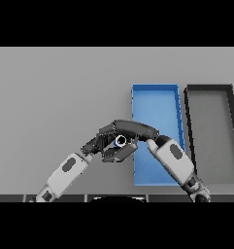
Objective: Pick up the blue pipe and place it into the blue bin.
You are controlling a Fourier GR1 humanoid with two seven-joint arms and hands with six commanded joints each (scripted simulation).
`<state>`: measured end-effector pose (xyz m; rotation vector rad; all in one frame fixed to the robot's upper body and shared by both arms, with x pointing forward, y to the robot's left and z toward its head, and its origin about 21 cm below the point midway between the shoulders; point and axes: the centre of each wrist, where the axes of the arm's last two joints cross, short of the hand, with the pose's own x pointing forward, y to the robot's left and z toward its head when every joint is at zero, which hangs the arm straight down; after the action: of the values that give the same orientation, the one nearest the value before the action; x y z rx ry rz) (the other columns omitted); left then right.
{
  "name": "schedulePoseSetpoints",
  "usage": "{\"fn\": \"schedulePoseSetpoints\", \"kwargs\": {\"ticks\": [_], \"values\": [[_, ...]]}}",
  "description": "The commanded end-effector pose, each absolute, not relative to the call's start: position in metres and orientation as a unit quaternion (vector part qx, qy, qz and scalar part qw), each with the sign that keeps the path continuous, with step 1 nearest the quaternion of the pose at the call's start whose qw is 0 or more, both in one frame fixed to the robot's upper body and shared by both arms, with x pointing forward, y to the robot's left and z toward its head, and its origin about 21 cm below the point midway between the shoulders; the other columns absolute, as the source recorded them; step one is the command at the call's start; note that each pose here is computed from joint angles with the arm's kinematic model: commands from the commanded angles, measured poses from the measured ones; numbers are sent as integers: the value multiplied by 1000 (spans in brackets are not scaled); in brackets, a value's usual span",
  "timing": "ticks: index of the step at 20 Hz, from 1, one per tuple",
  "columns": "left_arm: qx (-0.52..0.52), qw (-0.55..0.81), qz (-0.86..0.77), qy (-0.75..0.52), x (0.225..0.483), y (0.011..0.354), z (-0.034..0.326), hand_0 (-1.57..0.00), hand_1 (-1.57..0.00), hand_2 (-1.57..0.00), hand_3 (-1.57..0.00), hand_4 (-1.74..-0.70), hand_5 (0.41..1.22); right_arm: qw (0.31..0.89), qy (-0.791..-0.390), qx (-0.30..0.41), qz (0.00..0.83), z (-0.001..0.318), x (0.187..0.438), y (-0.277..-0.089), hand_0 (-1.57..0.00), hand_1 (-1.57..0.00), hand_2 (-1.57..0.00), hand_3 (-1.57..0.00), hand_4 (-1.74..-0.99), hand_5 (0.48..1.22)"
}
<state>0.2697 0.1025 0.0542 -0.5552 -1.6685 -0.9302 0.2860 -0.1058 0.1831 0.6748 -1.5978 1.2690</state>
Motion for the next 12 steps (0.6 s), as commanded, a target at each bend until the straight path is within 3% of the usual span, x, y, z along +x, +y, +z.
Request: {"fn": "schedulePoseSetpoints", "kwargs": {"ticks": [1, 3, 4, 7, 10, 12], "values": [[-247, 541, -376, -711, 268, 103, 55, -1030, -1008, -990, -623, -1658, 1192, 485, -648, 286, 513, 183, 287, -106, -1012, -1023, -1023, -828, -1541, 604], [-277, 545, -347, -712, 268, 102, 53, -1225, -1211, -1199, -525, -1688, 1203, 495, -646, 300, 498, 180, 284, -100, -1213, -1220, -1220, -1096, -1492, 706], [-290, 546, -336, -711, 267, 100, 51, -1294, -1283, -1274, -533, -1698, 1206, 494, -650, 307, 490, 177, 285, -98, -1285, -1290, -1290, -1191, -1475, 809], [-286, 543, -333, -716, 268, 102, 51, -1429, -1423, -1419, -588, -1719, 1214, 475, -668, 292, 492, 176, 280, -99, -1424, -1427, -1427, -1376, -1456, 1010], [-271, 542, -350, -715, 270, 101, 54, -1498, -1453, -1493, -527, -1730, 1217, 464, -676, 283, 498, 175, 280, -98, -1496, -1497, -1497, -1471, -1469, 1113], [-267, 537, -356, -717, 272, 103, 54, -1499, -1356, -1521, -505, -1734, 1219, 466, -672, 294, 495, 173, 277, -97, -1523, -1524, -1524, -1507, -1473, 1152]]}}
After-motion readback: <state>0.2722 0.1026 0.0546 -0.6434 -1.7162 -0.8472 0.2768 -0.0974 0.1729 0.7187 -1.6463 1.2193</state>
